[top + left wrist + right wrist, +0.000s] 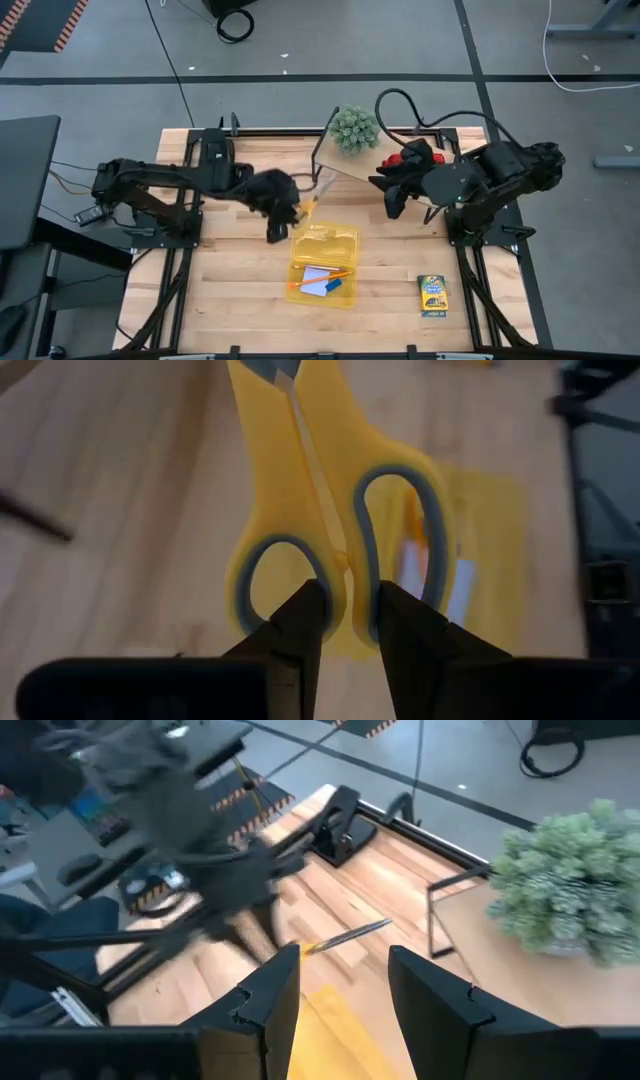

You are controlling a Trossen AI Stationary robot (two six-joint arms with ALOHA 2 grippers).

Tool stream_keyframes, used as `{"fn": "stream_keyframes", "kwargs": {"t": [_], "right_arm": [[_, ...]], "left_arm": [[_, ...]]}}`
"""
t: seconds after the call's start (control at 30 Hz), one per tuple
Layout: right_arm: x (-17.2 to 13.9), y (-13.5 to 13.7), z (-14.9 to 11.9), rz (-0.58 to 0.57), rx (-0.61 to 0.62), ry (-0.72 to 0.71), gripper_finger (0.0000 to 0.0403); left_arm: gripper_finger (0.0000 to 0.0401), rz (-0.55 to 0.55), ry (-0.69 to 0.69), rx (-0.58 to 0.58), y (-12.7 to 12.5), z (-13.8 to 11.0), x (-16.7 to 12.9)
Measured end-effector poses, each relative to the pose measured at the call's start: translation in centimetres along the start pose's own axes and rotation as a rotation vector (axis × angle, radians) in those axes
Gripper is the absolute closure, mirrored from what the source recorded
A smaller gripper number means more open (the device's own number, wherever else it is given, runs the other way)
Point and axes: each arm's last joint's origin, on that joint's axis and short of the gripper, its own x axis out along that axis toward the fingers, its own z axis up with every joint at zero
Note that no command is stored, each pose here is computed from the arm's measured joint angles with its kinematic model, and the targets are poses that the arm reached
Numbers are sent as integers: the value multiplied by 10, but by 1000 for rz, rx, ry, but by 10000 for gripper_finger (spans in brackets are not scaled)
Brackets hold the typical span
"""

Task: Pack school essentials
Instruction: Put the scissor into the supply box

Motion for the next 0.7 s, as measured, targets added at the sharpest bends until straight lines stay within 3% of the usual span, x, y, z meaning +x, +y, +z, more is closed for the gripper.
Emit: {"fn": "stream_keyframes", "kwargs": {"t": [0.17,0.7], "right_arm": [[-3,-5,-4,-32,-5,34,242],[-26,11,-25,72,-13,82,242]], "left_arm": [[310,-62,-47,75,-29,0,6],[307,-123,181,277,-82,-33,88]]}}
